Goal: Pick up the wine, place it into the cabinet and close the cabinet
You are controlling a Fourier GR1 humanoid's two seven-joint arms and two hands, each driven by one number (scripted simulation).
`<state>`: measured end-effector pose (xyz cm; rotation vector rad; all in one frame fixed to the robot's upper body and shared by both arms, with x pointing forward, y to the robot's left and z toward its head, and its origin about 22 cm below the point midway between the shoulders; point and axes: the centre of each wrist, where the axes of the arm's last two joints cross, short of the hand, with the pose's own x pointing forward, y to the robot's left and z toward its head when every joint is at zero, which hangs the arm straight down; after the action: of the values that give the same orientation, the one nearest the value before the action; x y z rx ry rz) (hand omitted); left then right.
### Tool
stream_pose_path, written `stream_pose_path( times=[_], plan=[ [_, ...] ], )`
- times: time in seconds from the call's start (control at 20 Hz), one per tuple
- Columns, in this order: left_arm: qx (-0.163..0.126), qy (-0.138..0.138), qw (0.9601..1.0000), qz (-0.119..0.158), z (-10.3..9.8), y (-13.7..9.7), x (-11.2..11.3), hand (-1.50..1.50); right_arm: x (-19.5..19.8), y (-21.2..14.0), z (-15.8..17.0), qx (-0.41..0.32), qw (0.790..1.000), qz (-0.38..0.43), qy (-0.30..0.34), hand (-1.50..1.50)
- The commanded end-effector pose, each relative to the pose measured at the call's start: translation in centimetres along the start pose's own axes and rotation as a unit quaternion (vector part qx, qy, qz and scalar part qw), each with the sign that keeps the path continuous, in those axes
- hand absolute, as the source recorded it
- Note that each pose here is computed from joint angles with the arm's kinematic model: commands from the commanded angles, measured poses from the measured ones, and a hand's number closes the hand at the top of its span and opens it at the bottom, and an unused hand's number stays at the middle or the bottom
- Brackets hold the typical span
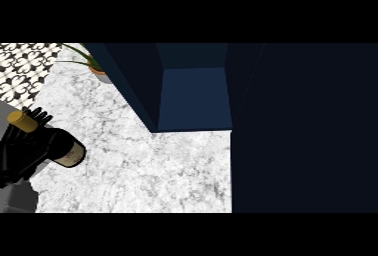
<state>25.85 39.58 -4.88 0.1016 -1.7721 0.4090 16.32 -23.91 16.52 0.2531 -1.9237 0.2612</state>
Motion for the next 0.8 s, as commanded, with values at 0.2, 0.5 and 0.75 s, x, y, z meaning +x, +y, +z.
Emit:
stream_pose_path(
  times=[0.2, 0.5, 0.75],
  plan=[
    [0.076, 0.113, 0.9905, 0.019, 4.6, 3.2, -3.9, 1.50, -0.2, 0.2, 0.3, -0.001, 1.000, 0.007, 0.003, -1.50],
    [0.056, 0.103, 0.9932, -0.001, 5.4, 3.4, -4.4, 1.50, -0.2, -0.1, 0.0, -0.001, 1.000, 0.004, 0.008, -1.50],
    [-0.006, 0.103, 0.9939, 0.041, 9.7, -0.2, -7.7, 1.50, -0.1, -0.3, 0.3, -0.012, 1.000, 0.009, 0.007, -1.50]
  ],
)
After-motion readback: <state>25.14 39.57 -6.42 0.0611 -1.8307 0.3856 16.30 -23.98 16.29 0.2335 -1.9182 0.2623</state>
